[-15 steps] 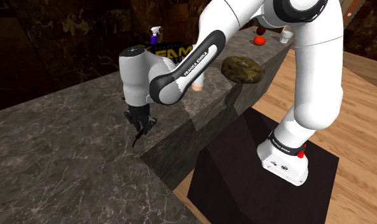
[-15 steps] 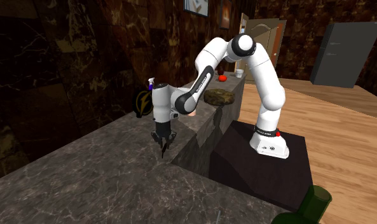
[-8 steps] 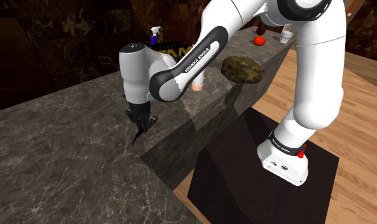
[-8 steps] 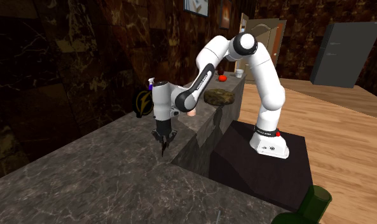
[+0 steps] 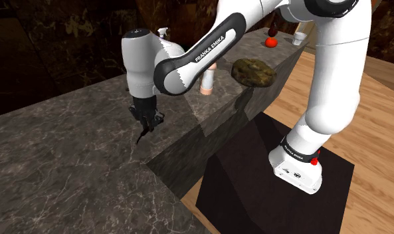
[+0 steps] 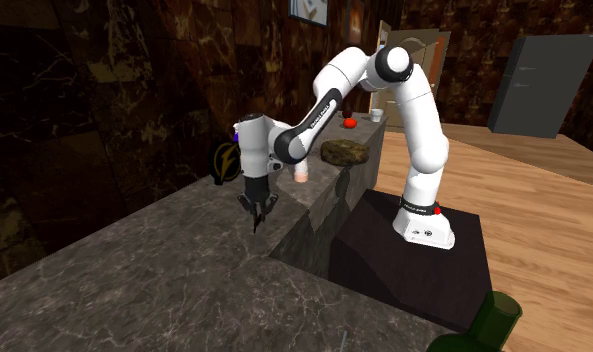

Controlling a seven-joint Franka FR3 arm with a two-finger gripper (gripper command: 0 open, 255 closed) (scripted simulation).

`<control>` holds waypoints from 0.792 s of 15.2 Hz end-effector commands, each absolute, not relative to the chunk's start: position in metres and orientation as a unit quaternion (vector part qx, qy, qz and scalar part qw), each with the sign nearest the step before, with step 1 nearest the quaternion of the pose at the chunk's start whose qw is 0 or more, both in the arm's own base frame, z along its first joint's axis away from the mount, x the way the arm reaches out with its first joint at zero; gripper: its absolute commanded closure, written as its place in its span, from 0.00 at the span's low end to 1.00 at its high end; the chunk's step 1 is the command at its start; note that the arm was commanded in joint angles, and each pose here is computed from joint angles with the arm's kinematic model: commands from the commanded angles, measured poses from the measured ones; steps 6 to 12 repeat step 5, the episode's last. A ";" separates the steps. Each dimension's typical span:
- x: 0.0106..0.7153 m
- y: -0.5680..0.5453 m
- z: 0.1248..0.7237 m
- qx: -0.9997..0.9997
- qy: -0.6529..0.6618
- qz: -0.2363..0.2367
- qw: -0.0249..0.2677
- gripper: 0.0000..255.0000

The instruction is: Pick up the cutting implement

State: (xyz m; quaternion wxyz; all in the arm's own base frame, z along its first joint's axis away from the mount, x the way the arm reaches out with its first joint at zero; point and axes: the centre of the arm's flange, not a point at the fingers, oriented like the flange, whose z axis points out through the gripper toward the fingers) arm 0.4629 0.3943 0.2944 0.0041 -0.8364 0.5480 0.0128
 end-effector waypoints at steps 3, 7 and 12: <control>0.463 0.395 0.316 -0.836 0.548 0.013 0.004 1.00; 0.463 0.395 0.317 -0.836 0.548 0.013 0.004 1.00; 0.463 0.395 0.317 -0.836 0.548 0.013 0.004 1.00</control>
